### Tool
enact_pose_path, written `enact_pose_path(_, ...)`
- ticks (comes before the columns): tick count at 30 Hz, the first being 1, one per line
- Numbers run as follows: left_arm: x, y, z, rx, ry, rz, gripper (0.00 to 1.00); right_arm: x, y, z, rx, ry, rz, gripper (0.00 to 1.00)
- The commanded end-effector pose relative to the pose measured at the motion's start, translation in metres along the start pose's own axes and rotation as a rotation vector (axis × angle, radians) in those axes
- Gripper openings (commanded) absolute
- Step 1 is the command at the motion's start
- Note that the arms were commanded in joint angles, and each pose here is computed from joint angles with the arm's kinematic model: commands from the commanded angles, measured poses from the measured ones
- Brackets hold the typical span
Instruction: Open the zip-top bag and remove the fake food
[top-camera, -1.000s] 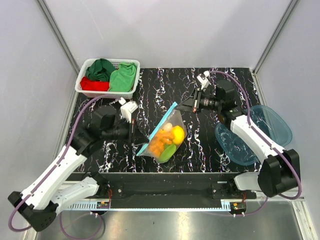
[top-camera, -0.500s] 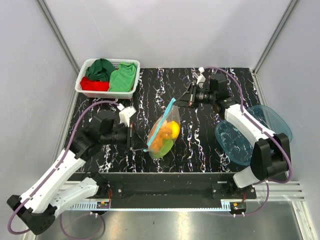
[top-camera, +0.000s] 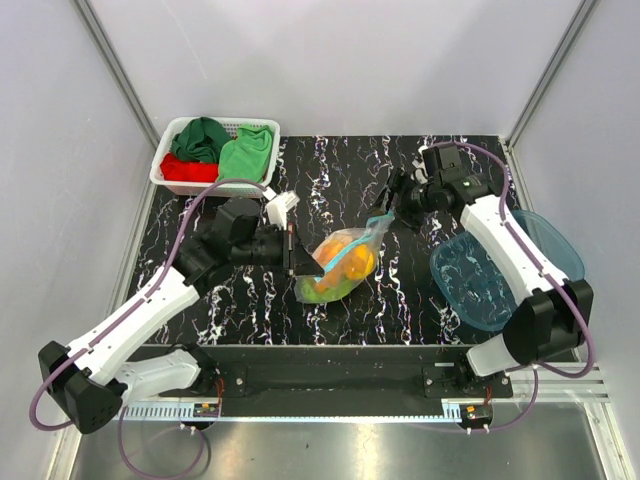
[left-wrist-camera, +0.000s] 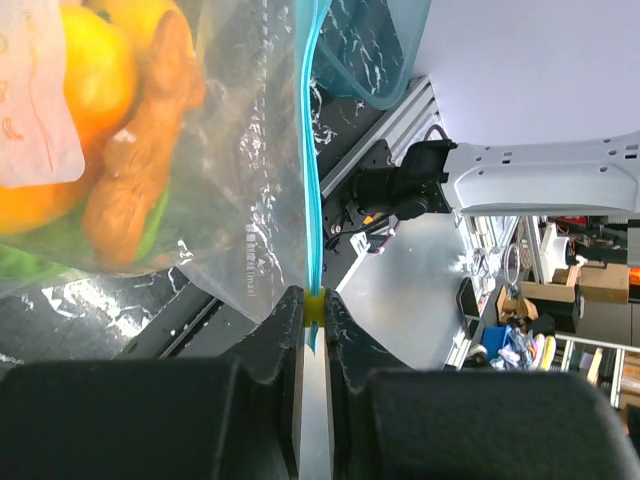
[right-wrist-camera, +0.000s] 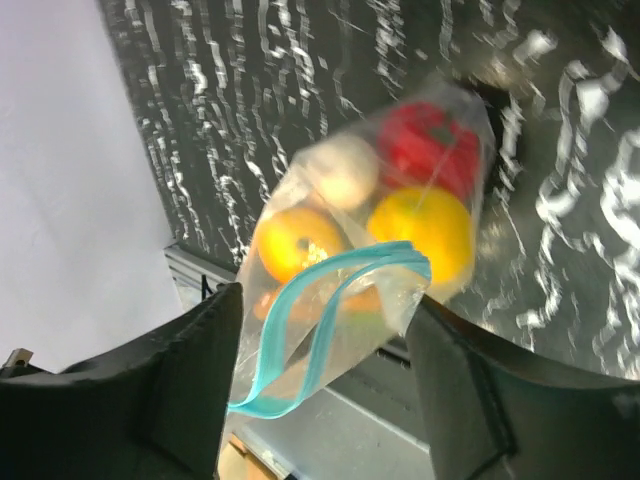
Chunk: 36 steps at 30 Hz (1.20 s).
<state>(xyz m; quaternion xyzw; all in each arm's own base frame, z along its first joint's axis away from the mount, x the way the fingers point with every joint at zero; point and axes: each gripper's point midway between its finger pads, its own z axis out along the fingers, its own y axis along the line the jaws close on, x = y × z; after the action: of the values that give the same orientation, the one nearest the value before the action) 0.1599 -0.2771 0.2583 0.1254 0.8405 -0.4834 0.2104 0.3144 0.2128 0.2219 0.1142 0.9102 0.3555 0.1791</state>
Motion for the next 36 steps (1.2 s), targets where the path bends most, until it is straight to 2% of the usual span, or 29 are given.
enact_pose_path(1, -0.016, -0.018, 0.008, 0.064, -0.036, 0.074, 0.0, 0.02, -0.013, -0.043, 0.164, -0.007, 0.102, 0.78)
enact_pose_path(4, -0.006, -0.021, 0.012, 0.086, 0.001, 0.071, 0.0, 0.034, -0.014, -0.05, 0.168, 0.022, 0.163, 0.8)
enact_pose_path(9, -0.002, -0.021, 0.014, 0.092, 0.008, 0.096, 0.0, 0.037, -0.031, -0.058, 0.259, -0.019, 0.228, 0.81)
enact_pose_path(12, 0.001, -0.022, 0.017, 0.1, 0.021, 0.097, 0.0, 0.043, -0.034, -0.058, 0.25, -0.015, 0.239, 0.79)
enact_pose_path(16, 0.003, -0.022, 0.017, 0.099, 0.021, 0.089, 0.0, 0.034, -0.032, -0.055, 0.233, -0.068, 0.238, 0.73)
enact_pose_path(25, 0.007, -0.02, 0.021, 0.095, 0.037, 0.089, 0.0, 0.006, -0.016, -0.061, 0.214, -0.151, 0.208, 0.74)
enact_pose_path(28, 0.007, -0.021, 0.023, 0.095, 0.041, 0.091, 0.0, 0.004, -0.015, -0.053, 0.21, -0.127, 0.207, 0.73)
enact_pose_path(32, 0.008, -0.023, 0.021, 0.101, 0.041, 0.096, 0.0, 0.006, -0.02, -0.041, 0.216, -0.105, 0.229, 0.68)
enact_pose_path(36, 0.008, -0.023, 0.021, 0.103, 0.041, 0.1, 0.0, 0.009, -0.025, -0.036, 0.213, -0.104, 0.24, 0.57)
